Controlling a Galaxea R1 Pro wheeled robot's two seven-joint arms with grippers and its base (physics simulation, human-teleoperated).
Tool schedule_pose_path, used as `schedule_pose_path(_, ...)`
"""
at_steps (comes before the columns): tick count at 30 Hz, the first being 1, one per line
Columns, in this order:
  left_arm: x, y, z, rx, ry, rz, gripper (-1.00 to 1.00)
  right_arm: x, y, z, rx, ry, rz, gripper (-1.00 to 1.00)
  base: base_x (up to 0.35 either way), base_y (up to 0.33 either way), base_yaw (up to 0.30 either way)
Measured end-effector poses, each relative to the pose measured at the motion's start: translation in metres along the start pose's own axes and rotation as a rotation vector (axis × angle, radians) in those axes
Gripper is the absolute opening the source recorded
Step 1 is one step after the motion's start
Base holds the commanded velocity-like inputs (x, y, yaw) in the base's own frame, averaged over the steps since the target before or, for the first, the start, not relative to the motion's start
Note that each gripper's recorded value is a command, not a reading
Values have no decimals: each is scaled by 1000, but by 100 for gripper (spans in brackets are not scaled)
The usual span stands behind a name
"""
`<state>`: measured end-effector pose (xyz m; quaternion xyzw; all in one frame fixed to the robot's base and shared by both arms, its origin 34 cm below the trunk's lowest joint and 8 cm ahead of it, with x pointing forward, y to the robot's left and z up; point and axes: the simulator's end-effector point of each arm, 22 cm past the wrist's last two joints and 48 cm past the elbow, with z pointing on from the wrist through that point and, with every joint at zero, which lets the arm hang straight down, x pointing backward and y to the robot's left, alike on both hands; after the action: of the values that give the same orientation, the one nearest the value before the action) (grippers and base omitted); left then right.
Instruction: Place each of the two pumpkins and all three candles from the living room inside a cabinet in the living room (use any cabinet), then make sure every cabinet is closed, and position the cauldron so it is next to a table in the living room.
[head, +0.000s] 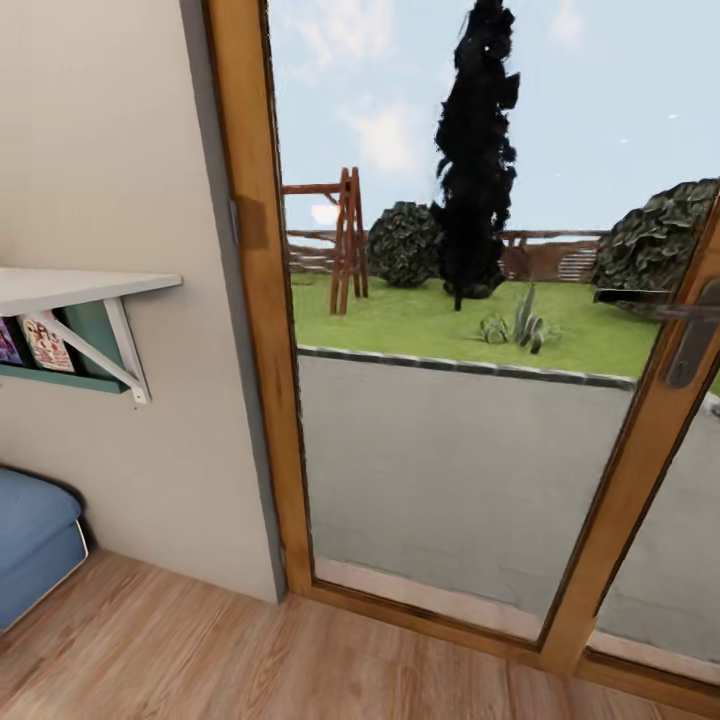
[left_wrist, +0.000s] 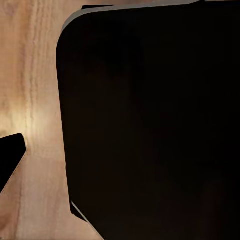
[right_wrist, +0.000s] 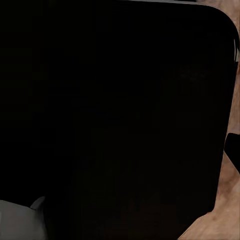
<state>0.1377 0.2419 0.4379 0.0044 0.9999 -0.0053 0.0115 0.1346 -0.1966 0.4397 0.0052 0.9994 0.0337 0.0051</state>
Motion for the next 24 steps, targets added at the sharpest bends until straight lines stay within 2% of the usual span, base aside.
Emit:
schedule_pose_path(5, 0, 0, 0, 0, 0, 0, 100, 0, 0, 0, -1, 0, 0, 100, -8, 283, 0)
schedule_pose_path(9, 0, 0, 0, 0, -1, 0, 100, 0, 1, 0, -2, 0, 0, 100, -47, 129, -29)
schedule_pose_path(17, 0, 0, 0, 0, -1, 1, 100, 0, 2, 0, -2, -1, -1, 100, -18, 20, -224)
schedule_pose_path(24, 0, 0, 0, 1, -1, 2, 100, -4, -1, 0, 1, -16, 0, 100, -141, 1, -273)
